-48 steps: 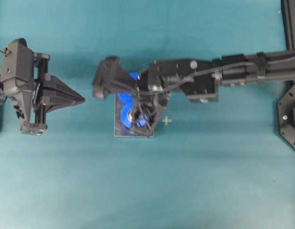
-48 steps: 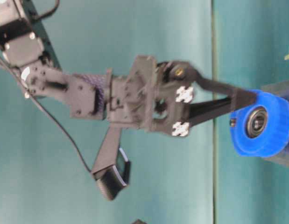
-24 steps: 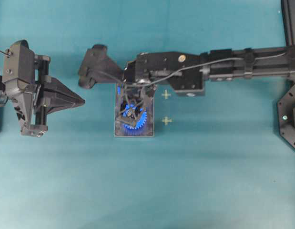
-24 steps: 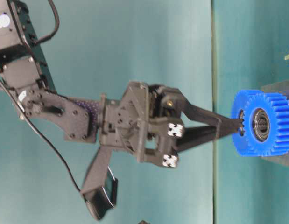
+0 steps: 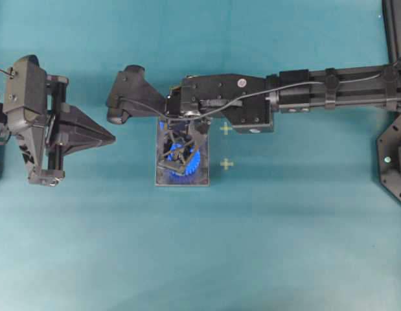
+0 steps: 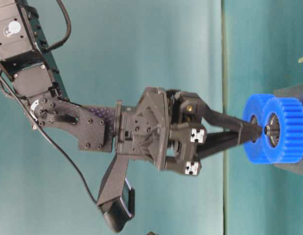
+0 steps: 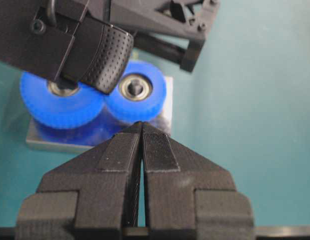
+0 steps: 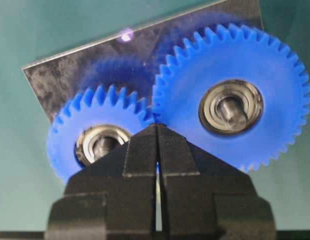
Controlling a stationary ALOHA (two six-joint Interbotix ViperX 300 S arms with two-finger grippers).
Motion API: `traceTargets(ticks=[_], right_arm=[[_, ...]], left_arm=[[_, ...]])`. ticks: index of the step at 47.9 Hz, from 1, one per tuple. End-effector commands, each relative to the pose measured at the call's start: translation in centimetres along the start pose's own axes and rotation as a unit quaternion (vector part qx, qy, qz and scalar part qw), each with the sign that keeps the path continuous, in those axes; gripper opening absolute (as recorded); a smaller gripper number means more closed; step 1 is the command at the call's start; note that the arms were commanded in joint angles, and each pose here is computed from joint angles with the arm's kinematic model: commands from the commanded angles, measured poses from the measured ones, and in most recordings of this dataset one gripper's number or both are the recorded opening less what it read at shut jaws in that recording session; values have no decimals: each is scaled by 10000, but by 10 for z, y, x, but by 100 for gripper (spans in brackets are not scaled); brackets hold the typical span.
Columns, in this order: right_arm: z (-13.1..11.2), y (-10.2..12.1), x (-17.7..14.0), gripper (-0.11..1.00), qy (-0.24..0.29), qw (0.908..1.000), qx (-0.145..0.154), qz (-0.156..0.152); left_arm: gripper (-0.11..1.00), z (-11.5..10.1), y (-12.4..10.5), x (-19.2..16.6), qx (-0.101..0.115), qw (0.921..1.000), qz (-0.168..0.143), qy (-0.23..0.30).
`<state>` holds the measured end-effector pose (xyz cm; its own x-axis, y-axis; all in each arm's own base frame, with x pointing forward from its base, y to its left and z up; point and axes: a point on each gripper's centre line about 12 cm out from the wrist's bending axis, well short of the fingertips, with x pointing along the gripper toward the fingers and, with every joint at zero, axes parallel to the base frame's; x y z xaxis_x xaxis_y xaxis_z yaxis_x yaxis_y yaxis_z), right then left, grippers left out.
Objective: Fit the small gear onto the shaft.
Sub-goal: 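Lower the small gear onto the shaft, meshing it with the large gear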
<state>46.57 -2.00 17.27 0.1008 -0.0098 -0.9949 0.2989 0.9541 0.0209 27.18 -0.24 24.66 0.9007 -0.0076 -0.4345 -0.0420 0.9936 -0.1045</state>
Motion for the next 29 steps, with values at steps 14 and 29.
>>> traceTargets(ticks=[14, 29], right_arm=[[-22, 19, -45, 0, -32, 9997, -239, 89], [11, 2, -30, 0, -472, 9988, -46, 136]], left_arm=[[0, 4, -1, -1, 11, 9999, -18, -98], [0, 5, -1, -1, 11, 9999, -22, -129]])
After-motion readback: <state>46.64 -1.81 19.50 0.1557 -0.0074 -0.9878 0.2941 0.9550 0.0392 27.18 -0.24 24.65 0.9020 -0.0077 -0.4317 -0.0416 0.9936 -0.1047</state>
